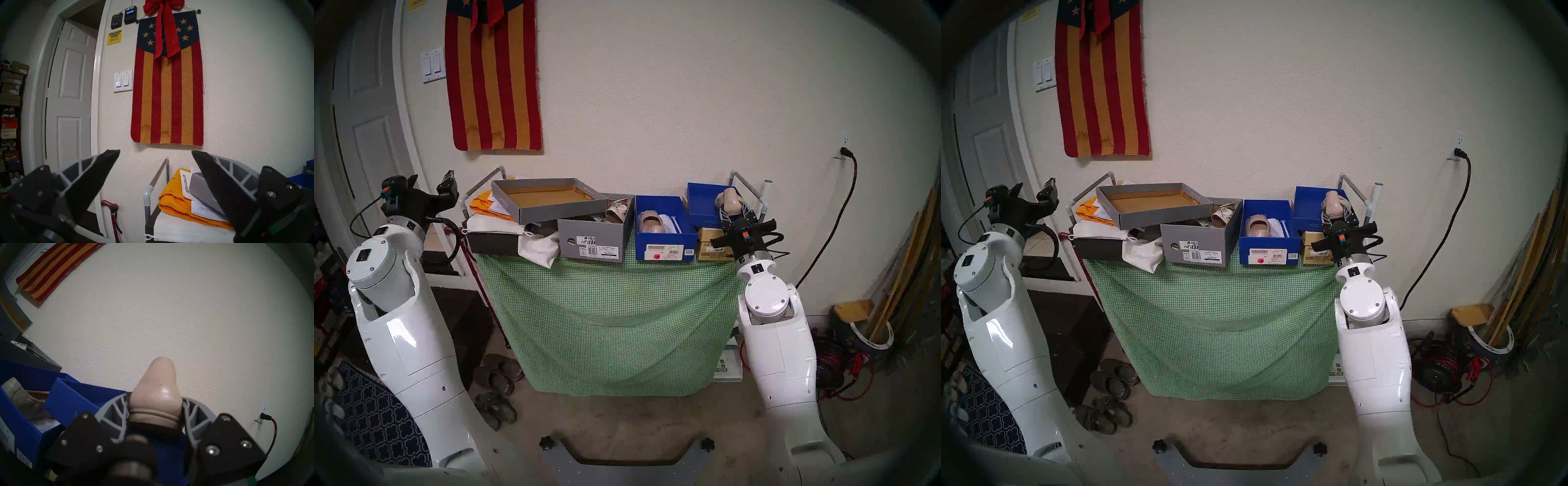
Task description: Put shoes into shoe box
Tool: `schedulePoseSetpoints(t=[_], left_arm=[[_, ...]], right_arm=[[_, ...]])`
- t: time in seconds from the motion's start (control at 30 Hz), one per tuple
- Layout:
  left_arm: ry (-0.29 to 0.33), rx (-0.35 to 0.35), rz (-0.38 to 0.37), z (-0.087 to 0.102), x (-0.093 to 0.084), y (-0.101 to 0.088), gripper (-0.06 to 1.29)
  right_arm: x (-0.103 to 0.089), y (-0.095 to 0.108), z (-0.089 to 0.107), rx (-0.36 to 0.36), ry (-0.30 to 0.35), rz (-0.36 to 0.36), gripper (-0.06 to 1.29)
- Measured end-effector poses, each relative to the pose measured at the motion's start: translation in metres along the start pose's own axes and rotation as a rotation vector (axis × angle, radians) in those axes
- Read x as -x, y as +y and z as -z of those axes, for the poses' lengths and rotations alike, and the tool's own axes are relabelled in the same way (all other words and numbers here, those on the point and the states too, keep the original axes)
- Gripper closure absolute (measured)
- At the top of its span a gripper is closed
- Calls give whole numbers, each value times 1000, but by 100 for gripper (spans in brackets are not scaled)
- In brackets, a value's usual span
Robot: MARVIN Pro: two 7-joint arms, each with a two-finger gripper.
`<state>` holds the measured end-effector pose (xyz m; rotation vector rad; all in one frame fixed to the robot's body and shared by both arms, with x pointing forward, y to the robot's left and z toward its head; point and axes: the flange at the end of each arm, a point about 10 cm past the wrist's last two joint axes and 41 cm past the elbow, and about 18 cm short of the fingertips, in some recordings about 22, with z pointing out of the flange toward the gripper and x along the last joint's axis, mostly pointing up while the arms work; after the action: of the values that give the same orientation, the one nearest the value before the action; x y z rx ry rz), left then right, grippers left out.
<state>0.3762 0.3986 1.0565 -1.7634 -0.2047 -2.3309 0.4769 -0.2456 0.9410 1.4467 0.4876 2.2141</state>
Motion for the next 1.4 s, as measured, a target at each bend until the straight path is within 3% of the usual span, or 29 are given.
schedulePoseSetpoints(t=[0.47,0.67,0.83,1.1,1.4], left_arm=[[2,0,-1,0,0,0,2],[2,0,-1,0,0,0,2],[2,0,-1,0,0,0,2],[2,0,-1,0,0,0,2],[3,0,-1,0,0,0,2]], right_arm=[[-30,-11,7,64,101,23,81],[-39,-23,9,42,134,40,81],[-47,-49,13,6,174,104,81],[-48,-76,17,-30,193,148,81],[-60,-88,13,-35,234,199,81]])
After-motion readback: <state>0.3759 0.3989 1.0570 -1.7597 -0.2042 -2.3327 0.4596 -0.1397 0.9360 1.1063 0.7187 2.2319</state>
